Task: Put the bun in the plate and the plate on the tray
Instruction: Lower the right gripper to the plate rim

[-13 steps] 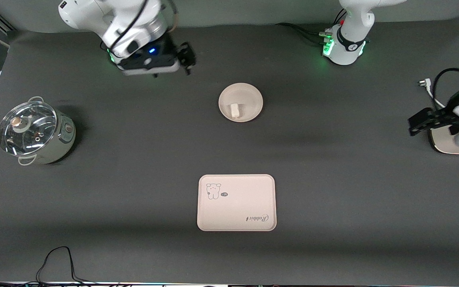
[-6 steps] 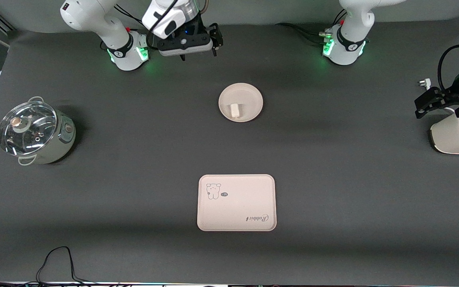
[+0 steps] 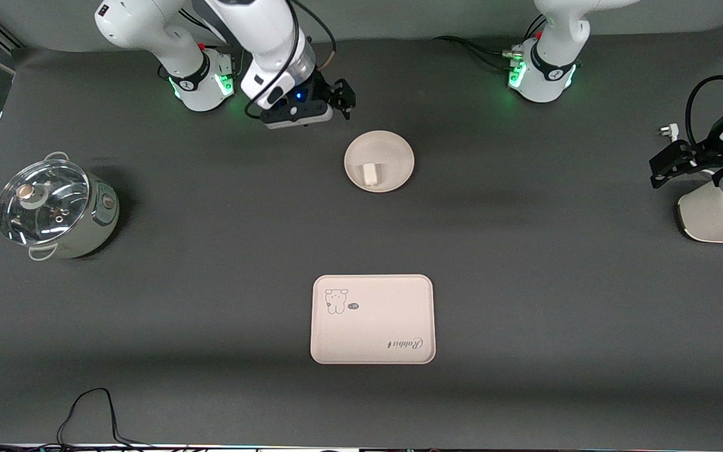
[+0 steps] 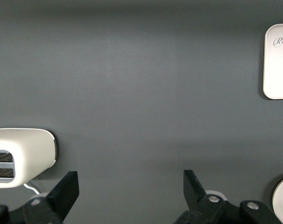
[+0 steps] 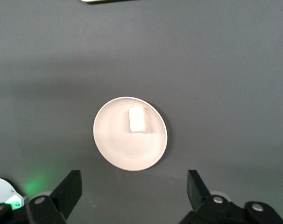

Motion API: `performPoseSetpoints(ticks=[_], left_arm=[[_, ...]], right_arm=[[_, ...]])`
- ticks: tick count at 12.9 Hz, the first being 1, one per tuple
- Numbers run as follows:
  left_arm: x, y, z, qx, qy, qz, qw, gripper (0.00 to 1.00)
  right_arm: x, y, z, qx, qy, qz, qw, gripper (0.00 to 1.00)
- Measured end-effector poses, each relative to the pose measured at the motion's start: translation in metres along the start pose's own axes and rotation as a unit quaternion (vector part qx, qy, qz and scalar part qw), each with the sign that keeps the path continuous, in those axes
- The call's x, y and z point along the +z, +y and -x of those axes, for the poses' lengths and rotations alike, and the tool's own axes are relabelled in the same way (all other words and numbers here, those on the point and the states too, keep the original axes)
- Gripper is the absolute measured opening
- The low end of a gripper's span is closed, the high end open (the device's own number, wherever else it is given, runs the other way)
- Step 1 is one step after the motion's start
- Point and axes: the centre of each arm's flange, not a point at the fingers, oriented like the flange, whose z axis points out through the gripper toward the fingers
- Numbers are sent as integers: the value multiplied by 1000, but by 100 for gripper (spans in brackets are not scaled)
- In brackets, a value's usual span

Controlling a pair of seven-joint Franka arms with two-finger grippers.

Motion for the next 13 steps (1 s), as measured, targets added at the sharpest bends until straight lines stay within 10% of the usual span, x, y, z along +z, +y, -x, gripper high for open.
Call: performPoseSetpoints(ticks=[13], left_arm=[[1, 3, 1, 7, -5, 0, 1000, 100]], right_arm=[[230, 40, 28, -8, 34, 26, 999, 100]])
